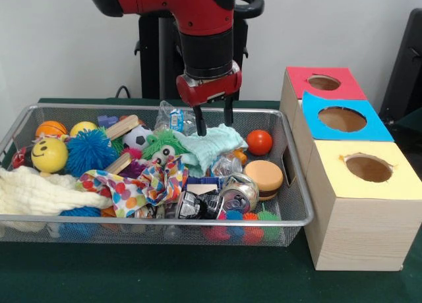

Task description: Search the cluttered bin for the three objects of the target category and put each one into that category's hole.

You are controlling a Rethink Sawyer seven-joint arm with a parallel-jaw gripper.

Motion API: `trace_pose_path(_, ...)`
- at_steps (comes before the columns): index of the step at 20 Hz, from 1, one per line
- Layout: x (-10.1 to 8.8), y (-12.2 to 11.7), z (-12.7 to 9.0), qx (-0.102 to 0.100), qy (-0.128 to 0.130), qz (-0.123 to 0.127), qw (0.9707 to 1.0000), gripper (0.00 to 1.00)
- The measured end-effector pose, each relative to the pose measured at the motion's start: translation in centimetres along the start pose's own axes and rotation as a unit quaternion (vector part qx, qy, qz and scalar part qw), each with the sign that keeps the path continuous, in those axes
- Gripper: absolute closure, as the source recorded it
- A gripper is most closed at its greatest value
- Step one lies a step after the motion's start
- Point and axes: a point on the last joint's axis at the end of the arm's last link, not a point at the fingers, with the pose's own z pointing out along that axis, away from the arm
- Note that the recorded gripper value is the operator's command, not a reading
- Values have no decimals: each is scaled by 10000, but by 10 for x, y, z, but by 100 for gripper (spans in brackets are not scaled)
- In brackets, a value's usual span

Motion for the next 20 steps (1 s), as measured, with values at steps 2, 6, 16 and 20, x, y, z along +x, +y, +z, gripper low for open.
trace_pose_path(2, 1, 2, 3, -30, 16, -2, 10000, 0)
trace_pose_path(6, 2, 3, 6, -69, 34, 3, 10000, 0)
trace_pose_path(16, 7, 13, 22, -169, 53, -63, 9998, 0)
trace_pose_path(20, 9, 17, 29, -214, 46, -57, 9997, 0)
